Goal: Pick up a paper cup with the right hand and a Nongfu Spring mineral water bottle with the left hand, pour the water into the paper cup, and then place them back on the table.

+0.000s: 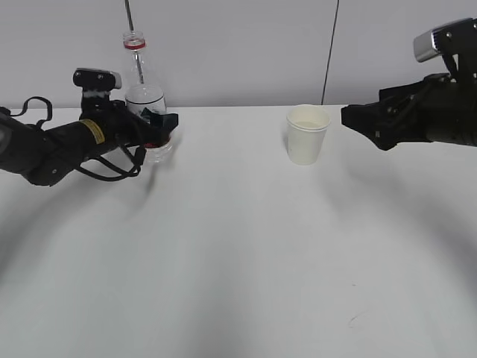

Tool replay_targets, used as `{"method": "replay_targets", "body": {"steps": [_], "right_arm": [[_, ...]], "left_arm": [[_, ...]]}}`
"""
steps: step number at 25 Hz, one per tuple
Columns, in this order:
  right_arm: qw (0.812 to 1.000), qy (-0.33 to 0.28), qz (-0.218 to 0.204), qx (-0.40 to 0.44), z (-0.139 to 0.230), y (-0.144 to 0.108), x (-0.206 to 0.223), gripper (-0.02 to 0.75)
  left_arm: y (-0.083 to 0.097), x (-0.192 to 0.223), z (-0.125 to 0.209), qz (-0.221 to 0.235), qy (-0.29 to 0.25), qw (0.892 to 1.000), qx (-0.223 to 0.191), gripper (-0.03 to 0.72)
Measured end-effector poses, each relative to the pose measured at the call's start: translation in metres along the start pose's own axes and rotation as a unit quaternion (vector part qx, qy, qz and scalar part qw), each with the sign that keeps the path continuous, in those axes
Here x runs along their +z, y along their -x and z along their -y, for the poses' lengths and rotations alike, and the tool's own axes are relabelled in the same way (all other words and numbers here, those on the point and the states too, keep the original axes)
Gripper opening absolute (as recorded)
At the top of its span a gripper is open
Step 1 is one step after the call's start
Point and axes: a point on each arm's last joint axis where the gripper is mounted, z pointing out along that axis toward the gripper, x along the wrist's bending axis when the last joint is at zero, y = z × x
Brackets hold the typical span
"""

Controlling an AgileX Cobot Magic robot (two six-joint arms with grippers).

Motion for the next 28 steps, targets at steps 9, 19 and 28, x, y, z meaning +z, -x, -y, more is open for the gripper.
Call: {"method": "replay_targets", "body": {"steps": [9, 19, 28], "right_arm": [[1.0, -0.002, -0.001, -0.001, 0.001, 0.0, 0.0, 0.595], [1.0, -0.005, -0.003, -0.006, 0.002, -0.001, 0.0, 0.594], [1.0, -0.013, -0.002, -0.014, 0.003, -0.001, 0.0, 0.594]], "left_arm": [[0.011, -0.023, 0.003, 0.011, -0.022, 1.0, 0.0, 0.587], [0.027, -0.072, -0.002, 0.002, -0.044, 0.999, -0.02, 0.587], [0.052, -0.146, -0.056, -0.035, -0.052, 0.998, 0.011, 0.587]]}}
